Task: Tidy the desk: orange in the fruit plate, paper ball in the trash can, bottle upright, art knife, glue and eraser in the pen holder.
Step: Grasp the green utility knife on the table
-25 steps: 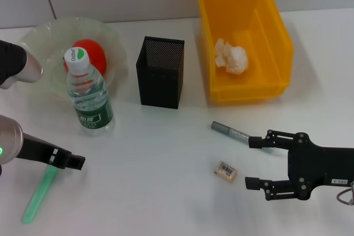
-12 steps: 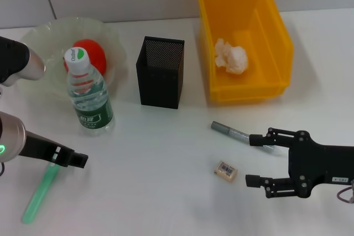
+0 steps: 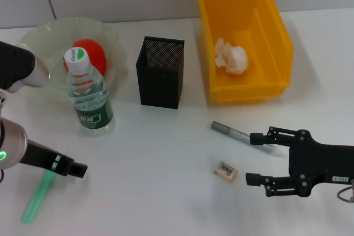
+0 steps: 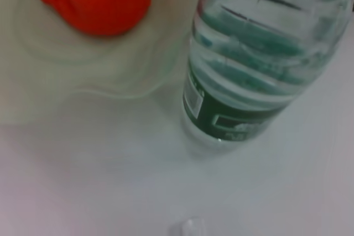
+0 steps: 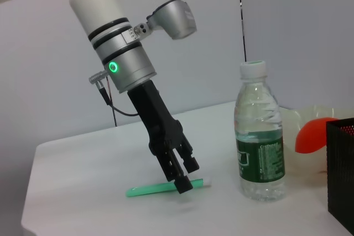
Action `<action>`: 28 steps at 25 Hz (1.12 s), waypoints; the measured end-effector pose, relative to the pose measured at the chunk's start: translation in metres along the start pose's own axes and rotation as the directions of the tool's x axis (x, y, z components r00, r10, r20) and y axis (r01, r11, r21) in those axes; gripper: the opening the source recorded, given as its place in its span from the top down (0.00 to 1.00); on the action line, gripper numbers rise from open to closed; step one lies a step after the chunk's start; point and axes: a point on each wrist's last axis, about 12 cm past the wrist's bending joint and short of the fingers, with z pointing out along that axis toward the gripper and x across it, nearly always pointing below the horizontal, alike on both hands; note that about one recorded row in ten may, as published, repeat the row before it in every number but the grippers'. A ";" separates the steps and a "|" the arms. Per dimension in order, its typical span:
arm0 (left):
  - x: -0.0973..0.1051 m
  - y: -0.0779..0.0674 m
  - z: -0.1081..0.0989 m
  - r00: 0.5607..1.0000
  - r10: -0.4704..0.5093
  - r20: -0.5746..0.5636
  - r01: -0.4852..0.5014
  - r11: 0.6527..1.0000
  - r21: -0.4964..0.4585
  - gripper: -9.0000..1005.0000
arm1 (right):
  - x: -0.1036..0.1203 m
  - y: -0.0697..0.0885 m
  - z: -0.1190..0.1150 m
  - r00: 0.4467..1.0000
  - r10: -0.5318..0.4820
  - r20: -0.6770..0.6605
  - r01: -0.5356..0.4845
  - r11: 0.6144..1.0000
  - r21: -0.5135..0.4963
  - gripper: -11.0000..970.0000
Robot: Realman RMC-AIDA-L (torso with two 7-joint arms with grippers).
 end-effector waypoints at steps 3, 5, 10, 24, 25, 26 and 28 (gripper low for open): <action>0.001 0.002 0.002 1.000 -0.002 -0.011 0.002 1.000 -0.007 0.28 | 0.000 0.000 0.000 1.000 0.000 0.004 0.000 1.000 -0.001 0.19; 0.001 0.003 0.003 1.000 -0.003 -0.016 0.003 1.000 -0.012 0.29 | 0.000 0.000 0.000 1.000 0.001 0.006 -0.001 1.000 0.001 0.19; 0.001 0.007 0.005 1.000 -0.007 -0.025 0.006 0.999 -0.032 0.29 | -0.001 0.001 0.002 1.000 0.000 0.008 0.000 1.000 -0.002 0.20; -0.002 0.013 0.005 0.999 -0.027 -0.024 0.027 0.999 -0.036 0.32 | 0.000 0.002 0.003 1.000 0.004 0.007 -0.004 1.000 0.000 0.20; -0.001 0.014 0.006 0.999 -0.033 -0.029 0.032 0.999 -0.036 0.32 | 0.000 0.002 0.003 1.000 0.004 0.007 -0.004 1.000 0.000 0.20; -0.001 0.014 0.006 0.999 -0.033 -0.029 0.032 0.999 -0.036 0.32 | 0.001 0.002 0.003 1.000 0.006 0.007 -0.006 1.000 0.001 0.20; 0.000 0.017 0.010 0.998 -0.045 -0.045 0.044 0.998 -0.034 0.33 | 0.001 0.002 0.003 1.000 0.006 0.007 -0.006 1.000 0.001 0.20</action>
